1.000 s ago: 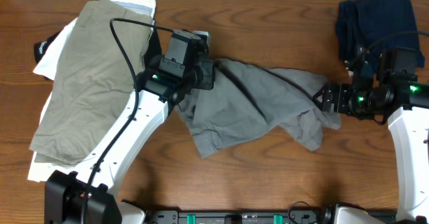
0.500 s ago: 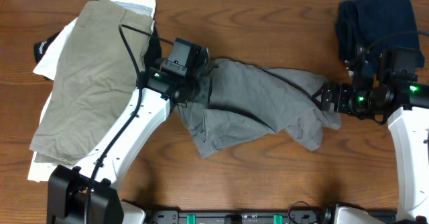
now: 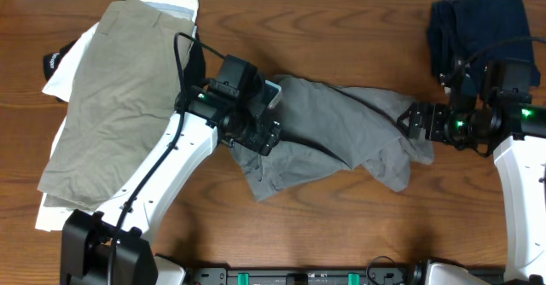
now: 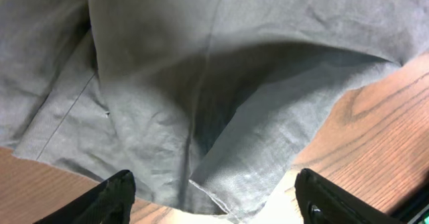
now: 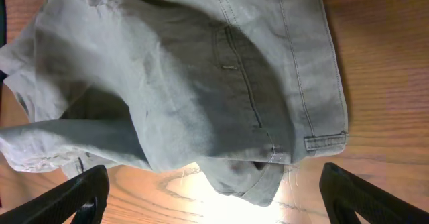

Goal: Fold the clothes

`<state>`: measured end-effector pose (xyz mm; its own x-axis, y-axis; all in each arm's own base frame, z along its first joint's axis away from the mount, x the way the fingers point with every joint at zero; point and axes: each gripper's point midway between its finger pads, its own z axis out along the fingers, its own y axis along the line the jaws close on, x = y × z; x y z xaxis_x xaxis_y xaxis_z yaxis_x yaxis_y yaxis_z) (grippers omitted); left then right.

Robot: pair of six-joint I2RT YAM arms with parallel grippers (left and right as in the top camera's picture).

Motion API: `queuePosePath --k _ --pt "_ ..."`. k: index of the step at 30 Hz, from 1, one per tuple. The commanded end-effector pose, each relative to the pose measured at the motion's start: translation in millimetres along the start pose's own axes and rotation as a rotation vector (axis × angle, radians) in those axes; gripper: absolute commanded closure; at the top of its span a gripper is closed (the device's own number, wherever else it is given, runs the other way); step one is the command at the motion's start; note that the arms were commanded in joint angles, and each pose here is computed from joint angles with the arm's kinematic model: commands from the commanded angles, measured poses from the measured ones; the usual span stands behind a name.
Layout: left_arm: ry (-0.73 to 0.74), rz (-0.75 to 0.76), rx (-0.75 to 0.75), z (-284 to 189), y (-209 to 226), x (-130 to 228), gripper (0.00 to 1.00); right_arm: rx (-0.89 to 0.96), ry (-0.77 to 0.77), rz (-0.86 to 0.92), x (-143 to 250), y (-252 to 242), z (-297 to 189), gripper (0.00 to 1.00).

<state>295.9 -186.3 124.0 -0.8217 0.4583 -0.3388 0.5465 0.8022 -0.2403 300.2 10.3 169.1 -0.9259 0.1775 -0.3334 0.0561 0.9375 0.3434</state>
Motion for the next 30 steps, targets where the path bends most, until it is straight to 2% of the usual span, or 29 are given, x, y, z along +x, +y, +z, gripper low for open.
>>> queuePosePath --k 1,6,12,16,20,23,25,28,30 --pt "0.066 0.032 0.022 16.5 0.4 15.1 0.21 -0.005 0.005 -0.016 1.2 1.4 1.1 0.02" --pt "0.15 0.003 0.063 35.9 -0.7 31.1 0.21 -0.005 0.005 -0.016 1.1 1.3 1.1 0.02" --pt "0.173 0.0 0.127 40.2 -13.6 35.0 0.23 -0.005 0.003 -0.017 0.5 1.3 1.2 0.02" --pt "0.205 0.032 0.166 41.4 -31.1 42.0 0.32 -0.005 0.002 -0.017 0.3 1.3 1.2 0.02" --pt "0.23 0.077 0.191 46.1 -49.6 46.9 0.47 -0.005 0.002 -0.017 0.4 1.3 1.2 0.02" --pt "0.249 0.115 0.201 48.6 -62.9 51.4 0.75 -0.005 0.003 -0.017 0.6 1.3 1.2 0.02" --pt "0.26 0.13 0.206 49.1 -68.3 54.2 0.88 -0.005 0.005 -0.016 1.2 1.3 1.1 0.02" --pt "0.283 0.133 0.207 48.1 -70.4 59.8 0.89 -0.005 0.006 -0.016 1.3 1.3 1.1 0.02" --pt "0.304 0.141 0.205 46.5 -69.4 65.0 0.87 -0.005 0.005 -0.016 1.2 1.4 1.1 0.02"
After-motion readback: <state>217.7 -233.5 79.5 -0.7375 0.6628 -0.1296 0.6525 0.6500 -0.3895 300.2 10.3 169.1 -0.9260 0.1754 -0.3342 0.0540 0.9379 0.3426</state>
